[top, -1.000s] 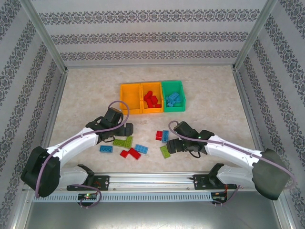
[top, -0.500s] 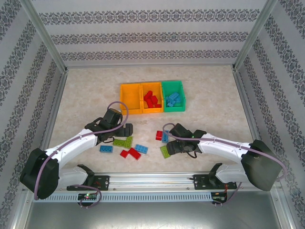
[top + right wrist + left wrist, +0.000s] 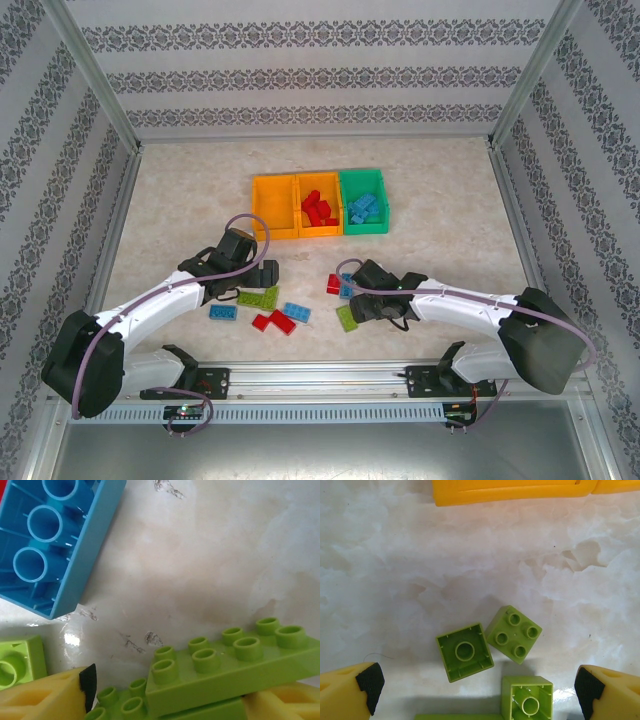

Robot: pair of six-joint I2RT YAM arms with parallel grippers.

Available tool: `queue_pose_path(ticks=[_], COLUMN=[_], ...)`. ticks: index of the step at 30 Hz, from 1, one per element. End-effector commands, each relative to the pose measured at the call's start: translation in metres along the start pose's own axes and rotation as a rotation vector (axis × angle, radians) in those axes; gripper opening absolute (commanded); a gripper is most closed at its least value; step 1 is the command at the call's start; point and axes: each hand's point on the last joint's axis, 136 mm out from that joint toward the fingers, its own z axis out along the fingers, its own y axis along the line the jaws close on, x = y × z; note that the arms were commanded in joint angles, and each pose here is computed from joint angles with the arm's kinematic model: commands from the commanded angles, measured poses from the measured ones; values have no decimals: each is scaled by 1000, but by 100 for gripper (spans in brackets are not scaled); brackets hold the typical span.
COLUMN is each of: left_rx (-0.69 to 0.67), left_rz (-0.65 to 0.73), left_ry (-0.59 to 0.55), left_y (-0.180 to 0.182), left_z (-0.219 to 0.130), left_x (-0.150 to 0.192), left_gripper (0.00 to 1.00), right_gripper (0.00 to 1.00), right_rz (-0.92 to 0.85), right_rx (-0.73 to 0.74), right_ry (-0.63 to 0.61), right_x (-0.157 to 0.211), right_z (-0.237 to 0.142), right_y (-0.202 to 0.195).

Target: Sort the legos into containers by color

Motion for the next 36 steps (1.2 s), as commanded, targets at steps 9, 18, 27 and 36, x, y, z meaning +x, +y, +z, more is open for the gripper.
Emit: queue_pose_path(ticks=[9, 18, 27, 36], left_rx=[6, -2, -19, -51], left_rz=[-29, -26, -23, -54], left_ry=[-31, -37, -42, -76], left_y=[2, 3, 6, 14], left_z=[-1, -1, -1, -1], left_x=[-6, -7, -8, -9], left_gripper=[100, 100, 99, 100], right_gripper=[58, 59, 59, 59], right_rz=[0, 25, -18, -122], right_rx=[7, -29, -65, -186], right_ry=[-26, -93, -136, -149], right_x=[-1, -27, -76, -125], right_z=[-12, -34, -38, -28], right_y=[0, 10, 40, 105])
